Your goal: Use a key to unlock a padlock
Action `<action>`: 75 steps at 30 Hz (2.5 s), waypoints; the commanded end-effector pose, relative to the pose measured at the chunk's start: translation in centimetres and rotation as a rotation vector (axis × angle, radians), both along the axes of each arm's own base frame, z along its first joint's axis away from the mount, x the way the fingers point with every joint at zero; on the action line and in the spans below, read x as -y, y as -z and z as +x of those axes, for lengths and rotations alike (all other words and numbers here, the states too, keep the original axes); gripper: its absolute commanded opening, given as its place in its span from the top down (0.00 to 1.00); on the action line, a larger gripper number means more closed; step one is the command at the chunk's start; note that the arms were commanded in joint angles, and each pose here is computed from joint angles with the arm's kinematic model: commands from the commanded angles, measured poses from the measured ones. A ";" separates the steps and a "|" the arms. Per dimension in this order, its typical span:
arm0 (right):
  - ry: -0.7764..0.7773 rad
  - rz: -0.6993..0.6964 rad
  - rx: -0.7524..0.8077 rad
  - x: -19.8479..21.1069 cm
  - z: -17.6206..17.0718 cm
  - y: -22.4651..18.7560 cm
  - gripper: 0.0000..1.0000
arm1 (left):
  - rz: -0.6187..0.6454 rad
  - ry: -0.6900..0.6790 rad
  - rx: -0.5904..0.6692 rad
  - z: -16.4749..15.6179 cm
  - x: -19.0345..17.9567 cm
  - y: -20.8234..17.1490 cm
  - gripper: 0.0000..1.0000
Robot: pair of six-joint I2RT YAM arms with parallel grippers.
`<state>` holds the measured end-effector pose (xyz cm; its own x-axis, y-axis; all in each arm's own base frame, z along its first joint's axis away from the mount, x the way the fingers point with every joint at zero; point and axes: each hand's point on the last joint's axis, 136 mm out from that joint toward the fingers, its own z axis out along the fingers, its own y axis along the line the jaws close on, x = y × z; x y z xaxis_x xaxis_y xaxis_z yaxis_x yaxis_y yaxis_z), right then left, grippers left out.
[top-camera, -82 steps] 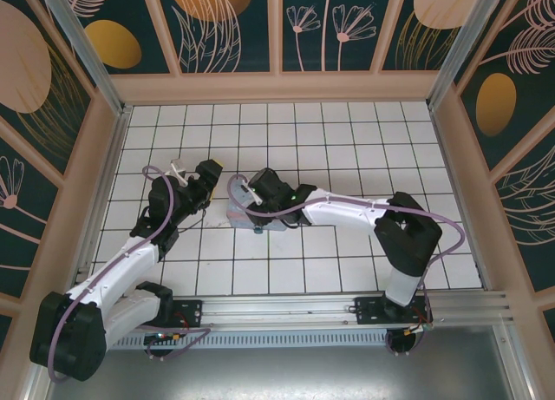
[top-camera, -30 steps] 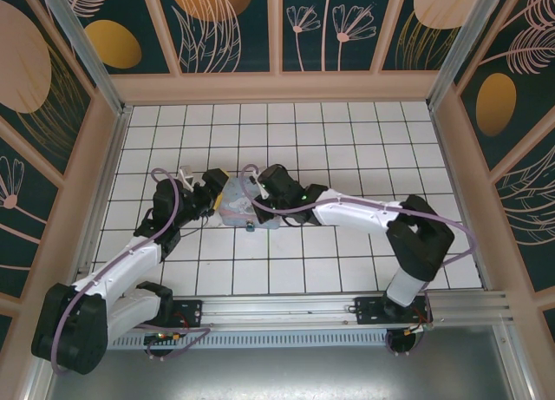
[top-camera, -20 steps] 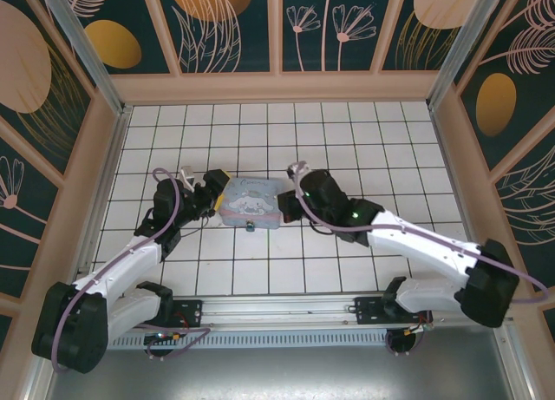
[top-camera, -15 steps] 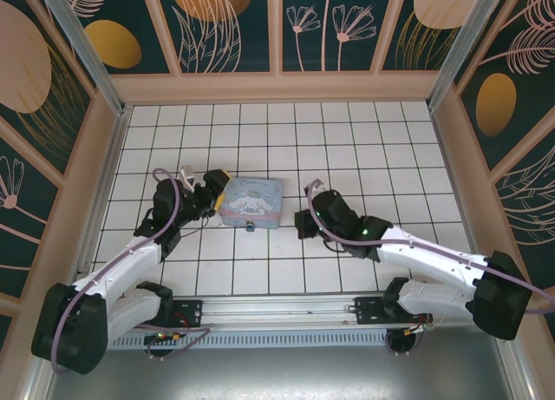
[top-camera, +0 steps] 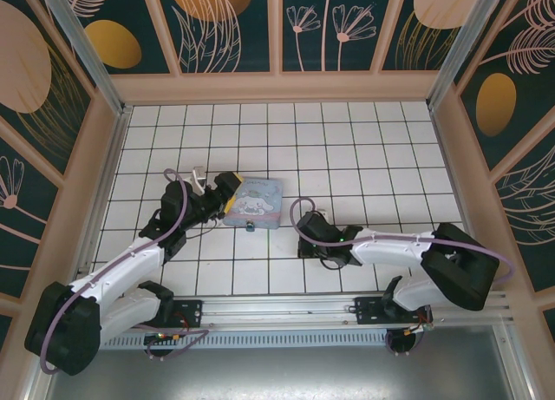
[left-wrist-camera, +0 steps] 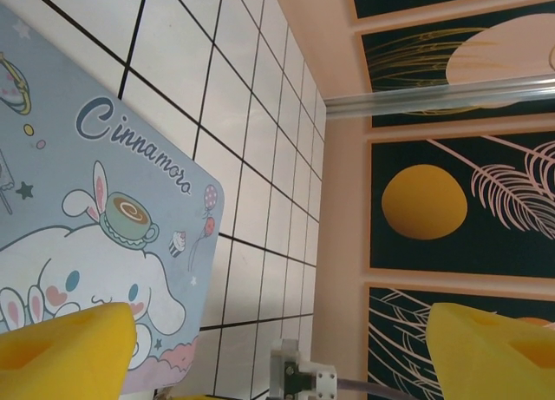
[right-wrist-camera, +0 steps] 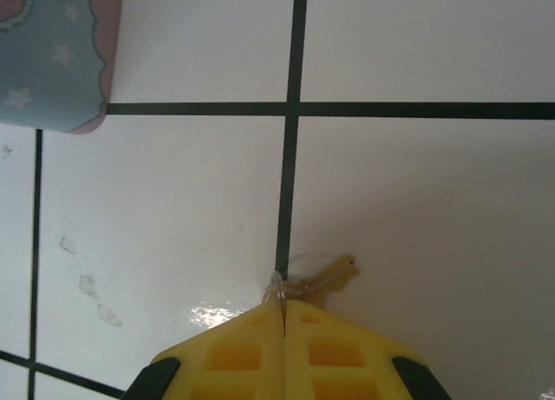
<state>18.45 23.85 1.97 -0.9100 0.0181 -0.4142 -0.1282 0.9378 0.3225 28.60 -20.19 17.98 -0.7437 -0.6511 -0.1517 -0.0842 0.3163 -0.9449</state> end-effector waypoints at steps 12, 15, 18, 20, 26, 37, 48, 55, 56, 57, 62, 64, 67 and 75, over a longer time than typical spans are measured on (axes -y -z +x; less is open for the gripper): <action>0.149 0.096 0.085 1.5 1.4 -4.9 0.53 | -0.027 -0.008 0.045 0.6 0.3 -1.3 0.13; 0.178 0.124 0.098 1.9 1.6 -5.7 0.49 | -0.029 -0.006 0.046 0.5 0.4 -1.3 0.13; 0.188 0.110 0.082 1.9 1.5 -5.5 0.47 | -0.028 -0.006 0.048 0.6 0.4 -1.3 0.13; 0.179 0.093 0.062 1.6 1.5 -5.0 0.46 | -0.027 -0.006 0.046 0.6 0.4 -1.2 0.13; 0.111 -0.001 0.027 -0.4 1.6 -3.7 0.43 | -0.020 -0.013 0.046 0.7 0.3 -1.1 0.13; 0.048 -0.178 -0.017 -1.8 1.2 -0.9 0.55 | -0.017 -0.010 0.051 0.7 0.3 -1.3 0.12; 0.048 -0.212 -0.044 -1.2 0.3 1.5 0.87 | -0.018 -0.013 0.046 0.8 0.4 -1.1 0.12; 0.077 -0.091 0.016 -1.5 0.7 -2.6 1.00 | -0.018 -0.015 0.046 0.8 0.3 -1.1 0.13; 0.075 -0.045 0.020 -1.9 0.6 -3.6 1.00 | -0.018 -0.014 0.047 0.8 0.4 -1.1 0.13; 0.070 0.008 0.023 -2.4 0.4 -4.7 1.00 | -0.019 -0.015 0.047 0.8 0.3 -1.1 0.13; 0.056 0.137 0.002 -3.1 -0.5 -7.2 1.00 | -0.020 -0.015 0.048 0.9 0.4 -1.0 0.13; 0.053 0.124 -0.025 -2.8 -1.0 -6.7 1.00 | -0.021 -0.012 0.048 0.8 0.4 -1.1 0.13; 0.061 0.088 -0.062 -2.0 -1.7 -5.6 1.00 | -0.019 -0.011 0.048 0.7 0.3 -1.1 0.13; 0.089 0.109 -0.111 0.2 -1.2 -4.9 0.44 | -0.021 -0.010 0.052 0.6 0.3 -1.2 0.13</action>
